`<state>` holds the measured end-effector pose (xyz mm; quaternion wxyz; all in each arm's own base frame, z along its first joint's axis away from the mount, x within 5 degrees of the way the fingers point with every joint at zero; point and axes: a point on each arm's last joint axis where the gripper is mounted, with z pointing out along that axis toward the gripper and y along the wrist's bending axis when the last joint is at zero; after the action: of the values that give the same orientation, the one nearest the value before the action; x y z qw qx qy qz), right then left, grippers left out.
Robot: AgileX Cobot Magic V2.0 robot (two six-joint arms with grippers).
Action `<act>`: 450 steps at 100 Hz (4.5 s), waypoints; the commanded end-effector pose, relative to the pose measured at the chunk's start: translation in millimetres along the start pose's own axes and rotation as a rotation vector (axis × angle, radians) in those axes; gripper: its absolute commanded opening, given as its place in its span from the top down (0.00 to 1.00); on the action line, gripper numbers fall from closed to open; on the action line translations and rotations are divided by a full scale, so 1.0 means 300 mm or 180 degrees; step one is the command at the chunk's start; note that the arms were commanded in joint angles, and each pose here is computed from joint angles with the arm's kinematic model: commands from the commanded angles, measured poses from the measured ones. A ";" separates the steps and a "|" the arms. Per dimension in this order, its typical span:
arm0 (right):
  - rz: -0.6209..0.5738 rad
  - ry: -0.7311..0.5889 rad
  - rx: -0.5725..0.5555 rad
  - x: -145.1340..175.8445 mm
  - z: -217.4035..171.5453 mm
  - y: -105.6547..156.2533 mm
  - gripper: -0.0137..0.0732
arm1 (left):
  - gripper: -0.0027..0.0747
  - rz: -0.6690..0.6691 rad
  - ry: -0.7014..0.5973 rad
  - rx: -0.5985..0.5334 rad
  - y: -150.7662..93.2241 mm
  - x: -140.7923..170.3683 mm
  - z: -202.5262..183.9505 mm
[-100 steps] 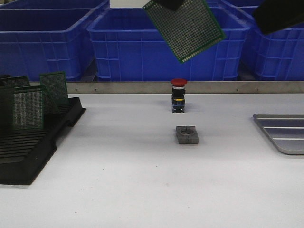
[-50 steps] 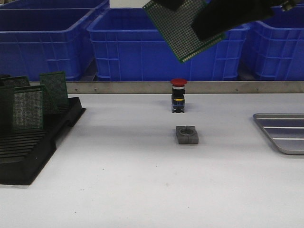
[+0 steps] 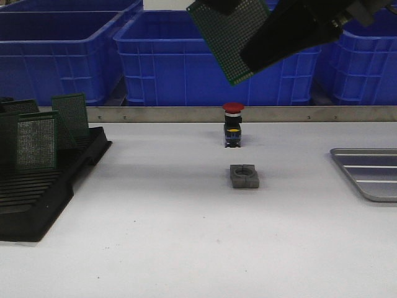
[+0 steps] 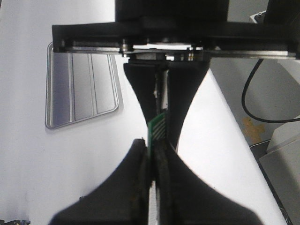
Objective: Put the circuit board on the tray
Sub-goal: 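Open the left gripper and carry the board toward the metal tray with the right, then lower the board flat into the tray and open the right gripper, then withdraw the right gripper and move the left gripper back to the rack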
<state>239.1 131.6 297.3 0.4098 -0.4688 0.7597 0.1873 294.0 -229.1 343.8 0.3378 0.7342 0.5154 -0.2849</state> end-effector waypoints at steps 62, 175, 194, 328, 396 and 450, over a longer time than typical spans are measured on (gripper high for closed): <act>0.0649 -0.0131 0.0101 0.003 -0.062 -0.052 0.97 | 0.30 0.0055 -0.0328 -0.0118 -0.020 -0.092 -0.065; 0.2655 0.0471 0.1116 0.521 0.036 -0.550 0.92 | 0.30 0.0036 -0.0344 -0.0205 -0.010 -0.090 -0.069; 0.2657 0.0473 0.1115 0.522 0.036 -0.550 0.44 | 0.30 0.0010 -0.0419 -0.0207 -0.010 -0.098 -0.069; 0.1154 -0.0580 0.1825 0.075 -0.484 -0.198 0.24 | 0.30 0.0067 0.1069 -0.0806 -0.067 0.028 -0.381; 0.1162 -0.0595 0.1929 0.086 -0.487 -0.190 0.24 | 0.32 -0.0808 0.2629 -0.0789 -0.106 0.269 -0.387; 0.1162 -0.0604 0.1952 0.085 -0.488 -0.192 0.24 | 0.45 -0.1079 0.2415 -0.1251 -0.108 0.463 -0.458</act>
<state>220.0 -8.7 354.9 0.5284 -0.1741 0.8279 0.0705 316.2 -39.4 297.7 0.1578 0.6300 0.7594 0.0392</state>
